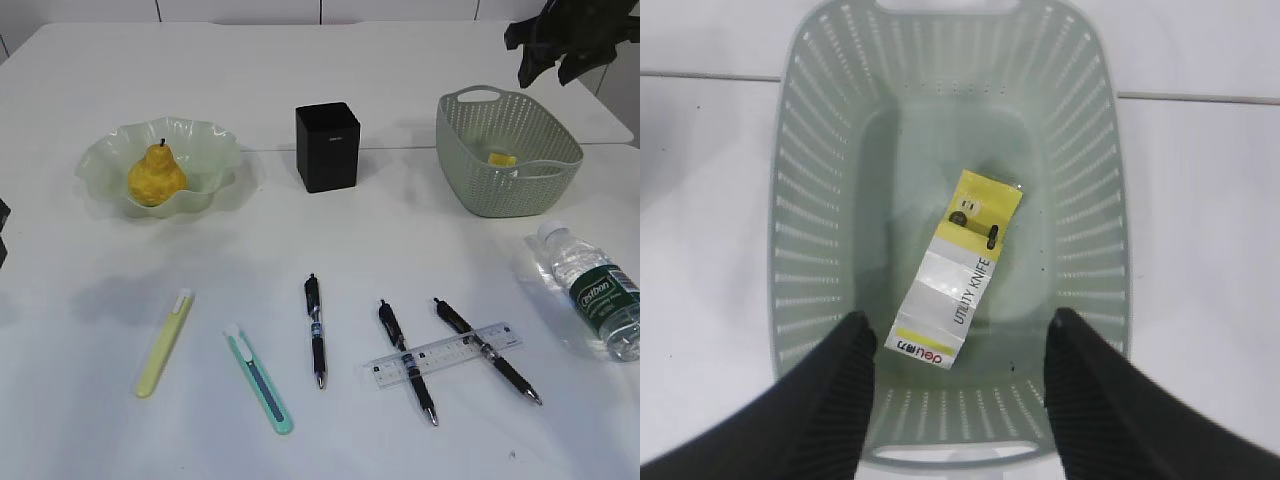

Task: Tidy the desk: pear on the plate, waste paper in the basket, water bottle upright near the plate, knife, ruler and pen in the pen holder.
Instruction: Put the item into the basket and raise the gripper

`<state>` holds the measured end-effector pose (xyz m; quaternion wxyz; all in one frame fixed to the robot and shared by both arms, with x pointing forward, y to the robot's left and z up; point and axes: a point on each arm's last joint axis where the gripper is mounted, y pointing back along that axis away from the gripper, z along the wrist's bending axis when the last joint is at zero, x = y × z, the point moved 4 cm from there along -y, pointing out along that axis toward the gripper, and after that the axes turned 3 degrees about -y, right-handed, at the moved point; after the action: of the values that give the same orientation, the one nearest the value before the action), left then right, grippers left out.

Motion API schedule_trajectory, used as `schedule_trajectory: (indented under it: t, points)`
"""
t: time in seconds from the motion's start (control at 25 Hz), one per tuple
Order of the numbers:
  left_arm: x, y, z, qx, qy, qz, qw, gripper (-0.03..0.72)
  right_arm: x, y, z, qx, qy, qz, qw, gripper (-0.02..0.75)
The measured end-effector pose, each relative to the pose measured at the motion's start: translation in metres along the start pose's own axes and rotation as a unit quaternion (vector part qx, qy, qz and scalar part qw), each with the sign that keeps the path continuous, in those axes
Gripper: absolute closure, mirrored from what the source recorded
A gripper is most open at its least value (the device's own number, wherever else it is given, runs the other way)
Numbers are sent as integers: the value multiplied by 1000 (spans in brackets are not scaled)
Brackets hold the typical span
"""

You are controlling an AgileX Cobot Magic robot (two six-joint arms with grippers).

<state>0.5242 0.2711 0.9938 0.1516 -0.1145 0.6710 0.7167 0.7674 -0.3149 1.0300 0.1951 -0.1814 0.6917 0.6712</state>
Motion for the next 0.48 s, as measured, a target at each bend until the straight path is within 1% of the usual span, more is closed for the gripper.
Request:
schedule_trajectory:
  t: [0.28,0.36,0.48]
  points:
    - [3,0,1,-2,0,13,1000,167,0,30,-1,0,-23,3,1000,324]
    - [5,0,1,-3,0,18,1000,167,1,40,-1,0,-23,0,1000,294]
    - [8,0,2,-6,-1,29,1000,167,0,58,-5,6,-29,-11,1000,202]
